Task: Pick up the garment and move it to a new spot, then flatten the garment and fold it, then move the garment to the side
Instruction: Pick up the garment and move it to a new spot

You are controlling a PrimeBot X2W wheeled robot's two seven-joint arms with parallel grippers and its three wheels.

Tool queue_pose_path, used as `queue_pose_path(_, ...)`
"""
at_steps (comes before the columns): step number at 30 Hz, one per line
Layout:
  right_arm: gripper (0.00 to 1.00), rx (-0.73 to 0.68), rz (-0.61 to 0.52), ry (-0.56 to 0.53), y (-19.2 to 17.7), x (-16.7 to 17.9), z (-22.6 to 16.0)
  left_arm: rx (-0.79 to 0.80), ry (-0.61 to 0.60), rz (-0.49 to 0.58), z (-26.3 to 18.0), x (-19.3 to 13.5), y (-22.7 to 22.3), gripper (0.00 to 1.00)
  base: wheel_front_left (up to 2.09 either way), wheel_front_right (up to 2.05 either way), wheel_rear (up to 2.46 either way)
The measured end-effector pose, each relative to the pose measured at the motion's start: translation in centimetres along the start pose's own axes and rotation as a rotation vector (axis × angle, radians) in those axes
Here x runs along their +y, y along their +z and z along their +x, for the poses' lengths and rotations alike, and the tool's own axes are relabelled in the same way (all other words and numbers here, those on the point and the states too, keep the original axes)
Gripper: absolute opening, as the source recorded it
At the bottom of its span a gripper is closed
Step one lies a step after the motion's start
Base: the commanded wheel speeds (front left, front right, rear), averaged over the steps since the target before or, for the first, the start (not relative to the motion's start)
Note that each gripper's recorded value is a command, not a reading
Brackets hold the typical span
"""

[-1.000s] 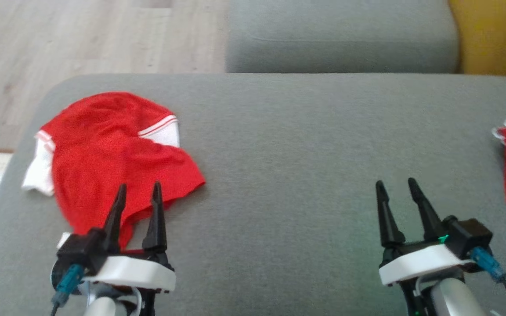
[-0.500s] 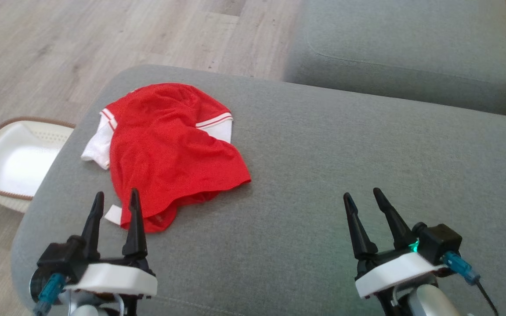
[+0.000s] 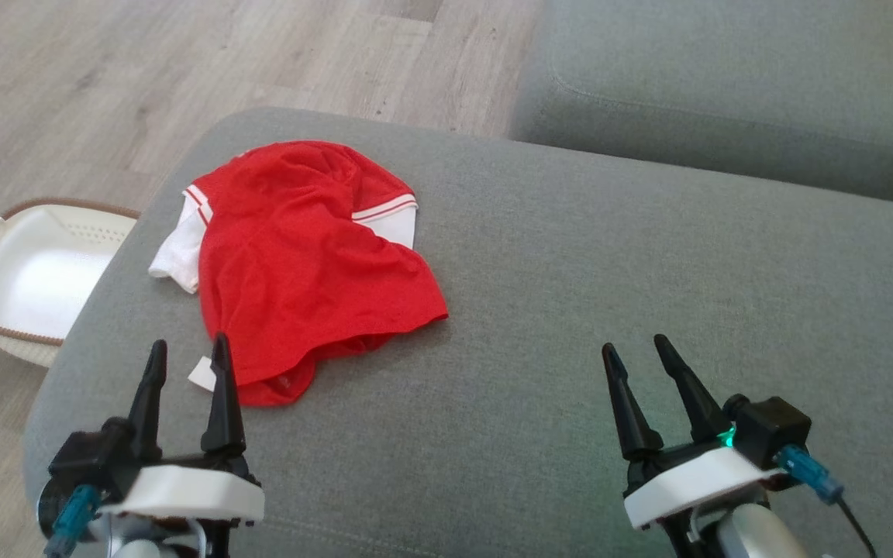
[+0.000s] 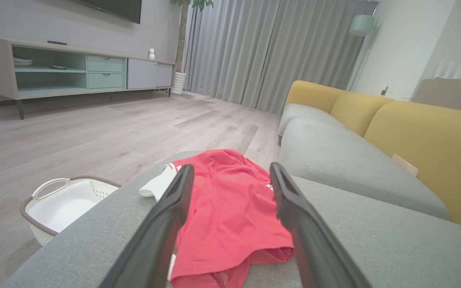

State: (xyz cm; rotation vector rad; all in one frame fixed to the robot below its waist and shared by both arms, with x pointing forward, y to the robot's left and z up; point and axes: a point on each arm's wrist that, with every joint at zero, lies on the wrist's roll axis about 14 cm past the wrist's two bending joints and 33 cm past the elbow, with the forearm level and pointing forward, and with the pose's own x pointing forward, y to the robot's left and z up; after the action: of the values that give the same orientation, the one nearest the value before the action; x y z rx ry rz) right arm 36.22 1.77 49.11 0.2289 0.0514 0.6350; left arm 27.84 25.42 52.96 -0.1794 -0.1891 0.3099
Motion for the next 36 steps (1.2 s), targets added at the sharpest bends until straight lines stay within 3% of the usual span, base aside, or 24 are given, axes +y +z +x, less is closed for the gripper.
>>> queue_pose_path(6, 1.00, 0.015, 0.013, -0.048, -0.8, -1.9, 0.2, 0.037, -0.026, 0.047, 1.3, -0.3, -1.1, 1.00, 0.00, 0.00, 0.00)
queue_pose_path(14, 1.00, -0.001, 0.024, -0.087, -0.9, -4.8, 2.6, 0.066, -0.063, 0.157, 8.5, 0.5, -2.1, 1.00, 0.00, 0.00, 0.00)
queue_pose_path(19, 1.00, -0.008, 0.017, -0.124, -1.1, -7.0, 3.7, 0.308, -0.097, 0.279, 11.6, 2.0, -7.5, 1.00, 0.00, 0.00, 0.00)
queue_pose_path(26, 1.00, 0.017, 0.015, -0.175, -2.2, -9.5, 4.1, 0.694, -0.064, 0.330, 11.8, 5.0, -15.2, 1.00, 0.00, 0.00, 0.00)
queue_pose_path(36, 1.00, 0.045, -0.008, -0.227, -3.1, -12.2, 4.3, 0.889, -0.077, 0.317, 13.3, 4.3, -19.9, 1.00, 0.00, 0.00, 0.00)
